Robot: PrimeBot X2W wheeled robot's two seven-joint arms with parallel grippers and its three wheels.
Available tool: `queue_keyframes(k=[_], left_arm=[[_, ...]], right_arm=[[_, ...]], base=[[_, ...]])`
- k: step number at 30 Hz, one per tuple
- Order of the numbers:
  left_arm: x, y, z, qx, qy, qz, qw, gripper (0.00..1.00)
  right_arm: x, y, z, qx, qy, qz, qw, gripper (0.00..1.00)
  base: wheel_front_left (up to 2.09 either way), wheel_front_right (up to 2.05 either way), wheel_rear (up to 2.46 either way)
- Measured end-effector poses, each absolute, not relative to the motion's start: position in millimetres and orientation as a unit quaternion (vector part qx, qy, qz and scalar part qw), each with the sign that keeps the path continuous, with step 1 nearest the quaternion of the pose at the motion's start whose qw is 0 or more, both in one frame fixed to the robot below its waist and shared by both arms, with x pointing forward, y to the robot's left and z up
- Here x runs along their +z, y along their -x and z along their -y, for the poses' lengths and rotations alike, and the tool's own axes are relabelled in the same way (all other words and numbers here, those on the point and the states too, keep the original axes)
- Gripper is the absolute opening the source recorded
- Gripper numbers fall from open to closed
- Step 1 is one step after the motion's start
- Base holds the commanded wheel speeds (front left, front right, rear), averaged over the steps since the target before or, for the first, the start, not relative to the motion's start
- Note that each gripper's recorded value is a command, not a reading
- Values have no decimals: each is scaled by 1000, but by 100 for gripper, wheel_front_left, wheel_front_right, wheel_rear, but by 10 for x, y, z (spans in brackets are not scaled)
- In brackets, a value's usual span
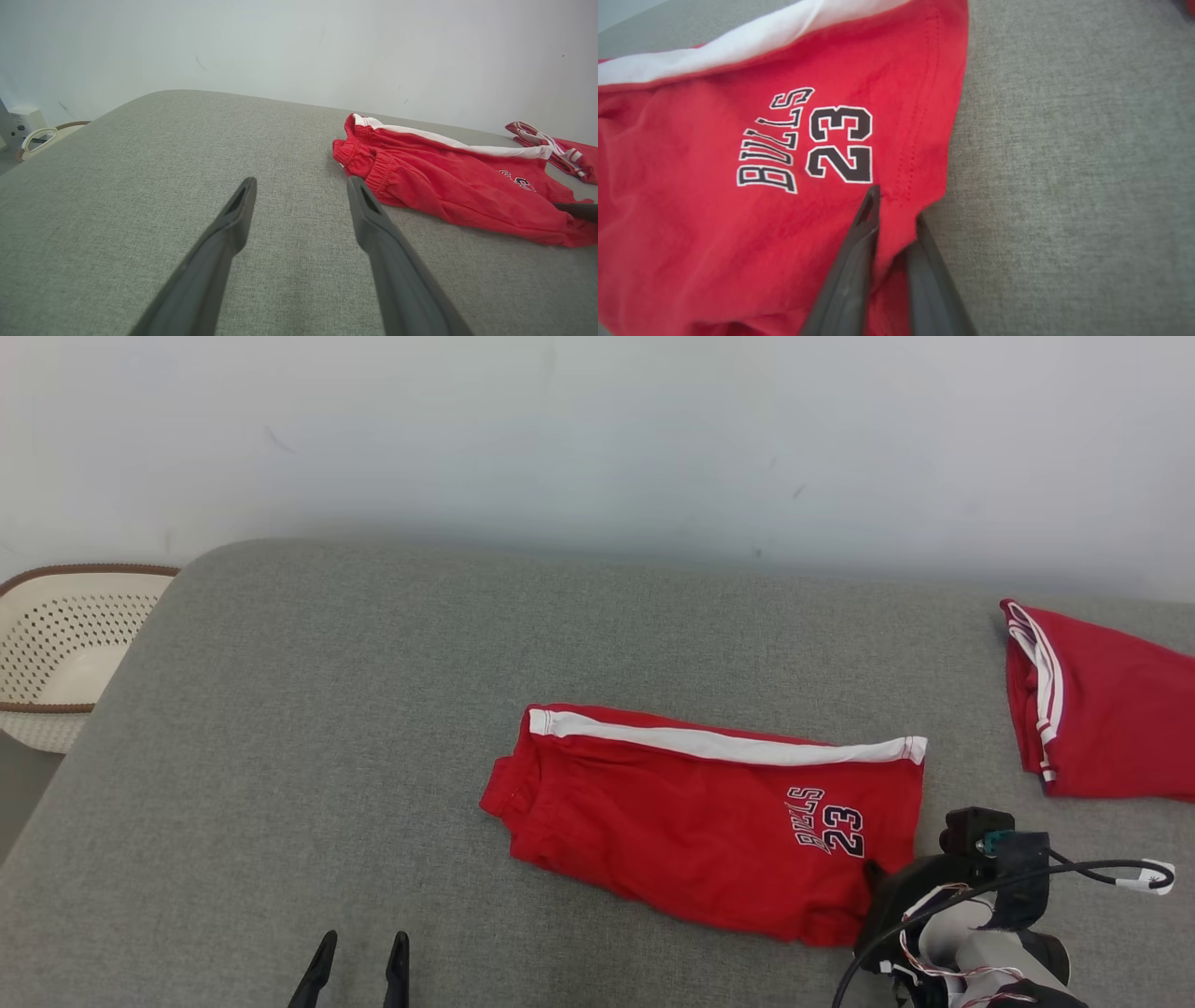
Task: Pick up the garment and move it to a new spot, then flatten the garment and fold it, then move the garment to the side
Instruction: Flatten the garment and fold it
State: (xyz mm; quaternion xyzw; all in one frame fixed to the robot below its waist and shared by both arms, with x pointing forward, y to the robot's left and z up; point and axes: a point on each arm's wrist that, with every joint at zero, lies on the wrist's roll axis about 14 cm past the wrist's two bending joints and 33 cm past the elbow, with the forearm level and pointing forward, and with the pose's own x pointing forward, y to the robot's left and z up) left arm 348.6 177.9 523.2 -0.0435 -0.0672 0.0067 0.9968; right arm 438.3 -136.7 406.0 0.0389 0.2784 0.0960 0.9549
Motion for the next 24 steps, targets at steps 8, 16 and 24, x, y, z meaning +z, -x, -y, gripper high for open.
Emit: queue_keyframes(k=[8,16,24], left_arm=[[5256,-3471,-1782,7,44,71,996,100],[5252,-3481,-1741,1,46,71,996,100],[5262,-3487,-1654,-12,48,72,996,100]], right_arm=[[4179,-4397,1769,64,-27,-246,967,0],[4393,-4442,1962,56,-28,-201,978,0],[4815,-4565,1441,128,-60,-138,980,0]], base=[[0,0,0],[0,0,0],[0,0,0]])
